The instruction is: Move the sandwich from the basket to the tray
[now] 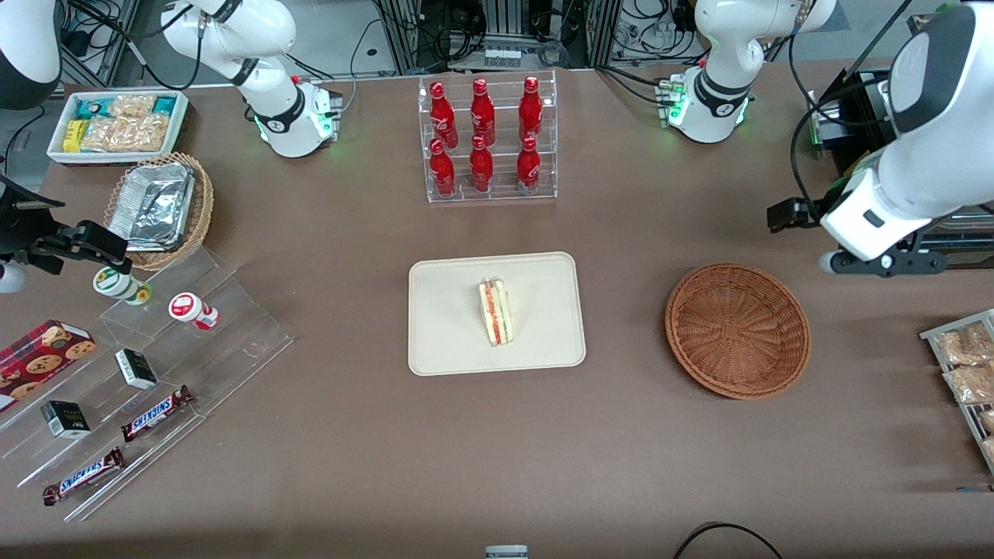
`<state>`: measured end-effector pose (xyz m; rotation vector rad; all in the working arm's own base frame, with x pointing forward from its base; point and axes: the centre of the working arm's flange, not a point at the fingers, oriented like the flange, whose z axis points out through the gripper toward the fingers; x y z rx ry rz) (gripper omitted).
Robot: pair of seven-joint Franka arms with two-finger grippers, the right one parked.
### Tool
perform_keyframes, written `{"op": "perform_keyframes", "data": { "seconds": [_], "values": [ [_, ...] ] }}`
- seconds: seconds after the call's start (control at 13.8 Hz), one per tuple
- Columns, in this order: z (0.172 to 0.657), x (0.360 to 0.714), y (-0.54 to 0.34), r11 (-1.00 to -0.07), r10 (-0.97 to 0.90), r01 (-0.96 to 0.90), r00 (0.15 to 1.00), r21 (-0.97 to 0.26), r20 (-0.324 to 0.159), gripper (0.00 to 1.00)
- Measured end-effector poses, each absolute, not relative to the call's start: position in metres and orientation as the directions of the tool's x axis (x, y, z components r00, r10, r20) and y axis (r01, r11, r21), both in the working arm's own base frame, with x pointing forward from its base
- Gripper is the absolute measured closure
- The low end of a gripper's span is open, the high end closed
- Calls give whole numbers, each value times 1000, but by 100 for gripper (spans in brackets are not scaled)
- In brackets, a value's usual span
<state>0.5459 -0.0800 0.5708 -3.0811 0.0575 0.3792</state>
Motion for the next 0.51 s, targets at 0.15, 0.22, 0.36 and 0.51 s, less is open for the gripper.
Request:
{"op": "perform_keyframes", "data": {
  "seconds": [0.15,0.22,0.36,0.51],
  "values": [
    [579,538,-80,-999,-31,-41,970,-36,-242,0],
    [582,535,-80,-998,-31,-41,969,-38,-245,0],
    [588,529,-79,-998,-29,-40,969,-41,-245,0],
    [593,527,-73,-999,-17,-28,971,-42,-239,0]
  ]
}}
